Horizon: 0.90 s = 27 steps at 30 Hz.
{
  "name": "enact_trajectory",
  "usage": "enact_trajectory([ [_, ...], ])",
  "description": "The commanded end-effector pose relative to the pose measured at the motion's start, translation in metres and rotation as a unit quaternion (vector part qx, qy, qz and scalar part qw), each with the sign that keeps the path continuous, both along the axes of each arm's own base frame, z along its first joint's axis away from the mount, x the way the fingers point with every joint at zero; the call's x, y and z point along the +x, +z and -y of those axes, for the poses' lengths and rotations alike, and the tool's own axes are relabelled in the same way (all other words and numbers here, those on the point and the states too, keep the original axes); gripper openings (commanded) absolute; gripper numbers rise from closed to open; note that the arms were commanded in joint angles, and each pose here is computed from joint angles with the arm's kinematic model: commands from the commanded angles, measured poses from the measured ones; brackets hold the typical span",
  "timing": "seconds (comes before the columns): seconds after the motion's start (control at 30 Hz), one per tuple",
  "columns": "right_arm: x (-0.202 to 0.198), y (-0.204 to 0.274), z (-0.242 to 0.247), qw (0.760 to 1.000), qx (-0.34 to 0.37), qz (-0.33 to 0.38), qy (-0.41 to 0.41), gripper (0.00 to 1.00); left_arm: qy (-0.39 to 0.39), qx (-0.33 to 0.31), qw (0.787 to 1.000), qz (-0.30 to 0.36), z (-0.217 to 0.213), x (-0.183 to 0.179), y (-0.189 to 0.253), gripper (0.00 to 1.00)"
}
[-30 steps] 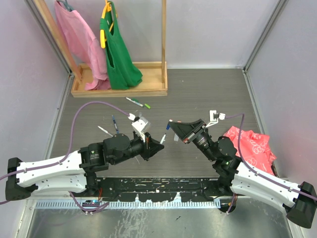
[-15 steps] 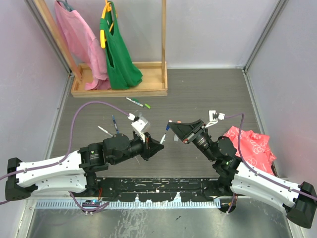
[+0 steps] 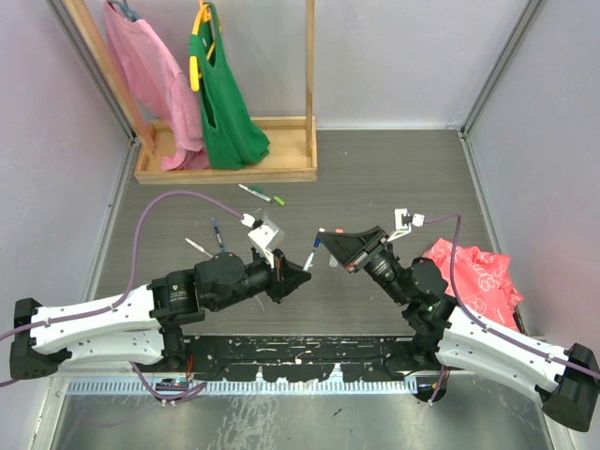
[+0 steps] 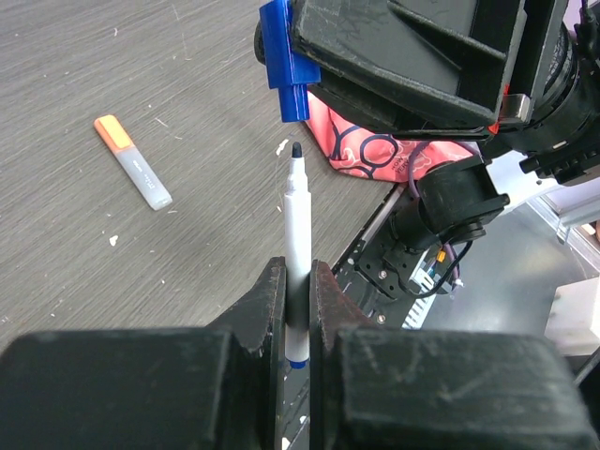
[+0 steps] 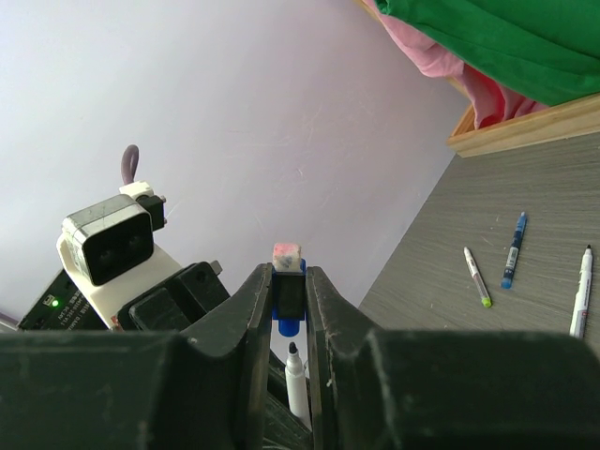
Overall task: Insert the pens into the pen caps
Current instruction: Insert the pen cap onto the pen.
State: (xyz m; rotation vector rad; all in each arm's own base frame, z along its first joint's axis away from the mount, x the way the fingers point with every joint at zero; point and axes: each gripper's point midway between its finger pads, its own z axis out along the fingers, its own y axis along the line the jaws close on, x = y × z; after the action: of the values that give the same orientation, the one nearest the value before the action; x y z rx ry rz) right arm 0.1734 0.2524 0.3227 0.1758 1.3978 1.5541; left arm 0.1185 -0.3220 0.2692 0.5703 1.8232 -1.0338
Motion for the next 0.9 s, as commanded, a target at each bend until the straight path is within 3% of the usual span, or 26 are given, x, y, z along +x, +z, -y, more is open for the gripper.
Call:
enact_trajectory([
  [0.0,-0.0044,0.0163,0.0016,1.0,0.017,0.021,0.005,0.0,0.01,-0.051,0.998,0.019,0.0002,0.0031,0.0315,0.0],
  [0.87,-0.0041,0.0128,-0.0045,1.0,0.009,0.02,0.014,0.0,0.016,-0.046,0.999,0.021,-0.0005,0.0056,0.029,0.0],
])
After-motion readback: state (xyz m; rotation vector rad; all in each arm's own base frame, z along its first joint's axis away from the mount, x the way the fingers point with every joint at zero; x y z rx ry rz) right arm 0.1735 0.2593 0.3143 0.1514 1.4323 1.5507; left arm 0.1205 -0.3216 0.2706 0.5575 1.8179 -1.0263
